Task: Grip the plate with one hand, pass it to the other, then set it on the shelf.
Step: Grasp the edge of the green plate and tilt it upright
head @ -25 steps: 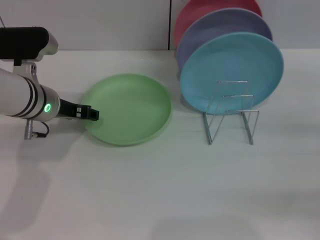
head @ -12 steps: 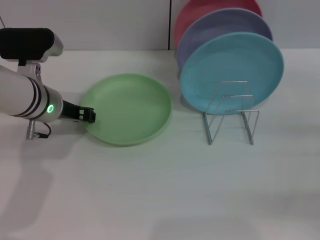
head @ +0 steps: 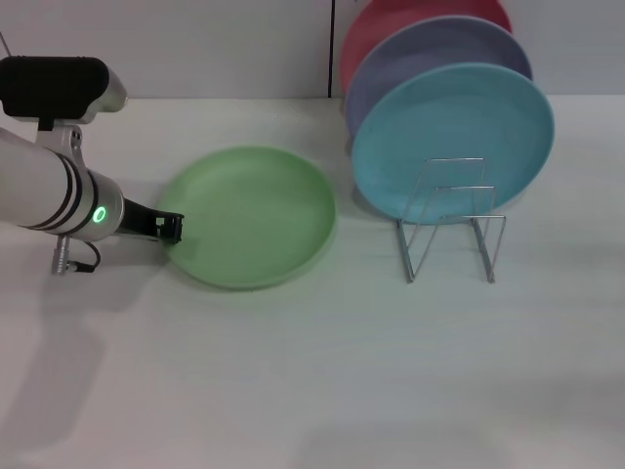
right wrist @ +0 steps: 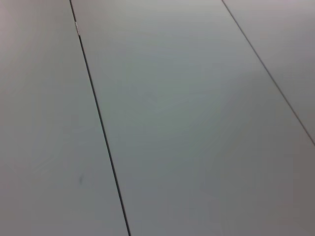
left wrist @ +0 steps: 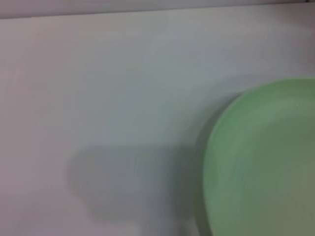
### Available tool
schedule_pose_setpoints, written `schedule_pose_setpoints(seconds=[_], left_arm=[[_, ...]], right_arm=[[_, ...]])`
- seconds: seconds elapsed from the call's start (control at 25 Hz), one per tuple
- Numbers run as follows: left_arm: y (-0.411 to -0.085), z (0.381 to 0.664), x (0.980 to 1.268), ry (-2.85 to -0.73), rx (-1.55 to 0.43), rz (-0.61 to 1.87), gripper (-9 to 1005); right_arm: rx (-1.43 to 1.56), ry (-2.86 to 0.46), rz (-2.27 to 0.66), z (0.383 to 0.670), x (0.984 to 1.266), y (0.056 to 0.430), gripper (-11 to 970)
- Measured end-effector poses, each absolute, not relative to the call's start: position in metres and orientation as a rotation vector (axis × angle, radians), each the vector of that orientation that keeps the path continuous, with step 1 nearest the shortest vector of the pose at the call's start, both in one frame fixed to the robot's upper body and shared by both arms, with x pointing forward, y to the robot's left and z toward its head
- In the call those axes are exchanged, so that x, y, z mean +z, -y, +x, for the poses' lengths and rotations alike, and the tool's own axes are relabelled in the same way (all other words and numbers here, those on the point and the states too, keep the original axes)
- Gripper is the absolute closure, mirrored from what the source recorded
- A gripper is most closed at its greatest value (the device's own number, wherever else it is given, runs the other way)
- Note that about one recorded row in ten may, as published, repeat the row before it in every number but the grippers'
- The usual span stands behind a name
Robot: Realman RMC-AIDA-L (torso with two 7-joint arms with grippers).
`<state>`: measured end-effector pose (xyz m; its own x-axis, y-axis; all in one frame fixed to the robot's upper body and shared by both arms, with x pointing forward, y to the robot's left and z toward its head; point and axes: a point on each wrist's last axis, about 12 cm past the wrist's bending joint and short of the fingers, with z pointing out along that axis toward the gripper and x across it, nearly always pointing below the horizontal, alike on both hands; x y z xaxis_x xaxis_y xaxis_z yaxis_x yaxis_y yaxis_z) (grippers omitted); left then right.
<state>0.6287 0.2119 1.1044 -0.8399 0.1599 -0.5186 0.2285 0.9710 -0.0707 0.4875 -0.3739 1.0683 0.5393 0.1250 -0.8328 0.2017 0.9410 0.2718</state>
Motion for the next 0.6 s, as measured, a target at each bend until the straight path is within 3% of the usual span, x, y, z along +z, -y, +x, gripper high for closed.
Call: schedule_pose_setpoints(seconds=[0.08,0.6], left_arm=[[-0.2119,0.6287,1.1044,-2.587,-0.176,0.274,781],[-0.2112,0.6291,1.1053,-2.587,-0.169,0.296,831]], right_arm=[[-0.047,-1.006,0.357,0.4874,1.0683,0.3739,334],[-0.045,-1.003,0.355,0.4876,1.0689,0.3737,333]])
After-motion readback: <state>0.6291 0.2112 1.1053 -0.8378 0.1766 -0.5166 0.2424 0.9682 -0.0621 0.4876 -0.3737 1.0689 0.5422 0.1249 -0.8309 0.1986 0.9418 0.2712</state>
